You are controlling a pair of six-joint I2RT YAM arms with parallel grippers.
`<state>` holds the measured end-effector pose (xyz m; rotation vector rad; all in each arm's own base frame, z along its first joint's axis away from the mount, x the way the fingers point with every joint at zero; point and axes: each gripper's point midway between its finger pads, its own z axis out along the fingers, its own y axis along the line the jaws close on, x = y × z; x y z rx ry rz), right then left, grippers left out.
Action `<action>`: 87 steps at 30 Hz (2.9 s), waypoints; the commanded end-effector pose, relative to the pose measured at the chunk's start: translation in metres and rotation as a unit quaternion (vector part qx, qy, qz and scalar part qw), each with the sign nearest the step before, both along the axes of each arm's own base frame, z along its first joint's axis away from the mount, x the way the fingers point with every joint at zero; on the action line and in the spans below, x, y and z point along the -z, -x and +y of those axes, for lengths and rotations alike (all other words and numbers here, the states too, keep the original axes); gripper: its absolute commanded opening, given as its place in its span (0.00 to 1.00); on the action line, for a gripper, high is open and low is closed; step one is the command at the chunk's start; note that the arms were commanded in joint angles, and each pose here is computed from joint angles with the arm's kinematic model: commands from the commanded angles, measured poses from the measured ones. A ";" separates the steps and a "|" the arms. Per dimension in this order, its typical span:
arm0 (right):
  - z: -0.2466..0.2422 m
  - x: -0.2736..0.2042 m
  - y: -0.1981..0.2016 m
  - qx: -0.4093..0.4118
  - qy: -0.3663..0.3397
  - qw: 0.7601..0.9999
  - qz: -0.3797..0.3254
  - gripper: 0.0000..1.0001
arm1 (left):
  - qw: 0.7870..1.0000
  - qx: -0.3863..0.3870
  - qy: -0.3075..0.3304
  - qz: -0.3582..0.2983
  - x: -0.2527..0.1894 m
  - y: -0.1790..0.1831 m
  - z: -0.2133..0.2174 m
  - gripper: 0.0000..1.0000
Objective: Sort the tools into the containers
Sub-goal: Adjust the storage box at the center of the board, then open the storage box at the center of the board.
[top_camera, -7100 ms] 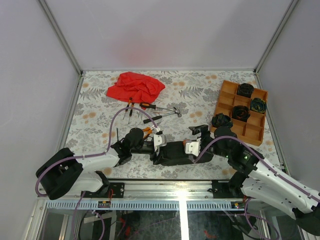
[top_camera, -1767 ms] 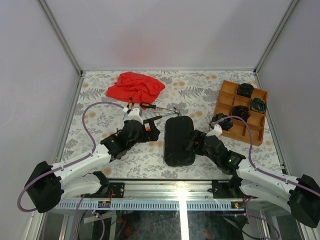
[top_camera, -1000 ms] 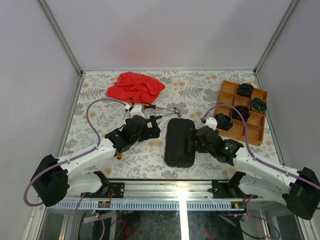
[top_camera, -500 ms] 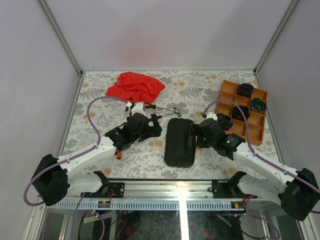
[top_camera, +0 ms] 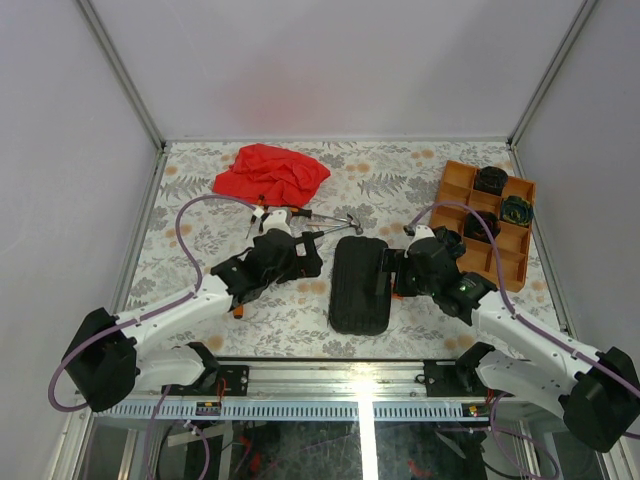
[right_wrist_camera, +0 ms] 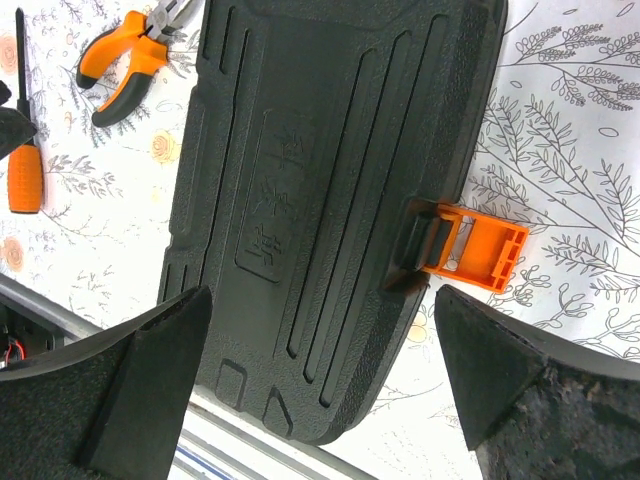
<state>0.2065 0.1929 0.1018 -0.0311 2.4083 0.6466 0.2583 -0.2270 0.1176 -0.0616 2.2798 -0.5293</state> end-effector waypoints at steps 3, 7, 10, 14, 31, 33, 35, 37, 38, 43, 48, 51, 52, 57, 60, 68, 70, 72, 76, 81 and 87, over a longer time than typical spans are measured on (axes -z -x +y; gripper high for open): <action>0.001 -0.009 -0.002 -0.009 -0.019 0.999 -0.032 1.00 | 1.000 0.015 0.000 -0.002 0.001 -0.002 -0.004 1.00; -0.003 -0.006 0.000 0.004 -0.020 0.999 -0.027 0.97 | 1.000 0.027 0.008 0.013 0.007 0.004 -0.010 1.00; -0.002 -0.002 0.005 0.006 -0.030 0.999 -0.015 0.95 | 0.998 0.045 0.030 0.024 0.013 0.013 -0.018 1.00; -0.001 0.005 0.011 0.010 -0.042 0.999 0.000 0.90 | 0.994 0.075 0.066 0.045 0.023 0.030 -0.030 1.00; 0.014 0.015 0.017 0.020 -0.089 0.995 0.045 0.85 | 0.974 0.164 0.142 0.067 0.041 0.060 -0.077 0.89; 0.014 0.015 0.017 0.022 -0.090 0.995 0.044 0.85 | 0.971 0.171 0.149 0.072 0.044 0.063 -0.079 0.86; 0.014 0.014 0.017 0.023 -0.094 0.994 0.041 0.83 | 0.970 0.171 0.154 0.076 0.047 0.065 -0.080 0.83; 0.016 0.012 0.016 0.020 -0.099 0.994 0.039 0.83 | 0.968 0.168 0.168 0.078 0.047 0.067 -0.080 0.80; 0.016 0.011 0.016 0.020 -0.100 0.994 0.039 0.82 | 0.968 0.164 0.176 0.078 0.047 0.068 -0.079 0.79; 0.015 0.014 0.017 0.021 -0.096 0.994 0.041 0.82 | 0.969 0.132 0.198 0.066 0.041 0.064 -0.072 0.76; 0.012 0.015 0.017 0.024 -0.091 0.995 0.040 0.82 | 0.969 0.104 0.218 0.047 0.029 0.055 -0.060 0.70; 0.011 0.017 0.017 0.025 -0.086 0.995 0.040 0.82 | 0.970 0.086 0.223 0.043 0.028 0.048 -0.048 0.64; 0.010 0.017 0.017 0.026 -0.085 0.995 0.040 0.82 | 0.970 0.082 0.224 0.043 0.028 0.045 -0.044 0.61; 0.009 0.019 0.017 0.025 -0.081 0.996 0.039 0.82 | 0.973 0.077 0.216 0.041 0.032 0.039 -0.036 0.30; 0.007 0.020 0.017 0.025 -0.074 0.996 0.037 0.83 | 0.974 0.070 0.214 0.034 0.033 0.037 -0.033 0.13; 0.007 0.021 0.015 0.025 -0.071 0.997 0.034 0.88 | 0.980 0.067 0.183 0.048 0.049 0.034 -0.031 0.00; 0.007 0.021 0.015 0.024 -0.070 0.997 0.034 0.88 | 0.980 0.065 0.177 0.058 0.057 0.035 -0.030 0.00; 0.007 0.020 0.015 0.023 -0.071 0.997 0.033 0.88 | 0.979 0.068 0.178 0.066 0.063 0.037 -0.032 0.00; 0.008 0.021 0.015 0.023 -0.071 0.997 0.034 0.89 | 0.975 0.081 0.189 0.086 0.073 0.042 -0.040 0.00; 0.008 0.020 0.015 0.021 -0.072 0.997 0.033 0.89 | 0.971 0.096 0.195 0.104 0.083 0.044 -0.052 0.00; 0.012 0.014 0.014 0.008 -0.076 0.997 0.025 0.89 | 0.968 0.111 0.188 0.123 0.095 0.052 -0.066 0.00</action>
